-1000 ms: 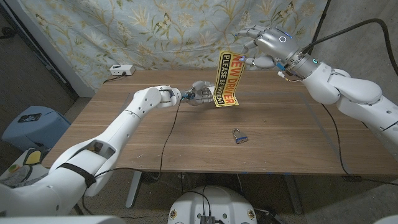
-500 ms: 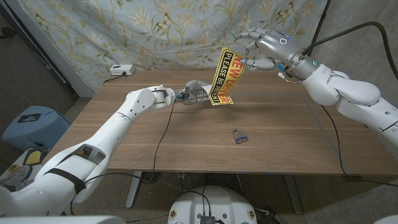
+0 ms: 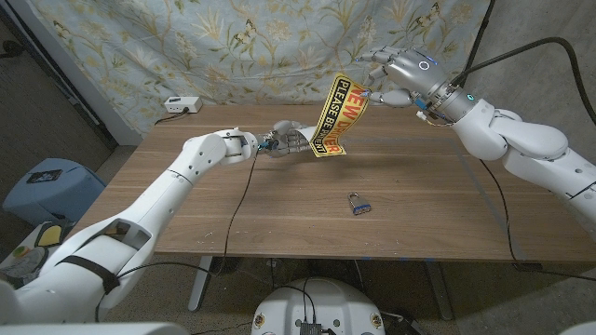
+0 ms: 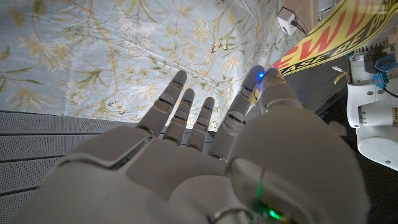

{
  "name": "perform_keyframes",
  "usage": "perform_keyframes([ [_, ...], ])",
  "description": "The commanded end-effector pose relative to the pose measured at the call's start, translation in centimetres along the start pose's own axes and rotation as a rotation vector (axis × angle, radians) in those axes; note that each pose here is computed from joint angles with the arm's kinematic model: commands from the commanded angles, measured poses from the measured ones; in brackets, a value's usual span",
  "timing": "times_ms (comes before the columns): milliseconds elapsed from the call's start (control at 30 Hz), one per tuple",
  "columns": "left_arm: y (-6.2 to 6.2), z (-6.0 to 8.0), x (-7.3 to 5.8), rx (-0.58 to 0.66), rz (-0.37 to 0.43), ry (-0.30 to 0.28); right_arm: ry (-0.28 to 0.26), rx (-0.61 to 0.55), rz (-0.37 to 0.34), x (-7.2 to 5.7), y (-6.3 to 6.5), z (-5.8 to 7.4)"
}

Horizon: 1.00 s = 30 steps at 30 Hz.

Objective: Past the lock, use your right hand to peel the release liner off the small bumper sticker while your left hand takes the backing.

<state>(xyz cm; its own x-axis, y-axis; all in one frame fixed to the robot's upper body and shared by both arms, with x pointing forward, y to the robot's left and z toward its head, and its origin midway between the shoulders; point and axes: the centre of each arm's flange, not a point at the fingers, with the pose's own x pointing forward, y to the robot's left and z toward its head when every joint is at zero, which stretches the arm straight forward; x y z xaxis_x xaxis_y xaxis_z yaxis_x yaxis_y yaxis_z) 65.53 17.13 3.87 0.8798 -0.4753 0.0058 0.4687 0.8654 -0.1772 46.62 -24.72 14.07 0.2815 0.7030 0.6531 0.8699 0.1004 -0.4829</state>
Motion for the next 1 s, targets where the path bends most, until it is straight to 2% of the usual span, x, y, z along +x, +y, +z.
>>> perform_keyframes([
  [33,1.1,-0.1,-0.2,0.014,0.039,0.002,0.012,0.009,0.004,-0.1,0.1,-0.6],
  [367,2.3,-0.4,0.1,0.02,0.075,0.019,0.026,0.007,0.018,-0.3,0.1,-1.0],
  [1000,3.0,-0.3,0.1,0.023,0.089,0.033,0.063,-0.003,0.056,-1.0,1.1,-2.1],
])
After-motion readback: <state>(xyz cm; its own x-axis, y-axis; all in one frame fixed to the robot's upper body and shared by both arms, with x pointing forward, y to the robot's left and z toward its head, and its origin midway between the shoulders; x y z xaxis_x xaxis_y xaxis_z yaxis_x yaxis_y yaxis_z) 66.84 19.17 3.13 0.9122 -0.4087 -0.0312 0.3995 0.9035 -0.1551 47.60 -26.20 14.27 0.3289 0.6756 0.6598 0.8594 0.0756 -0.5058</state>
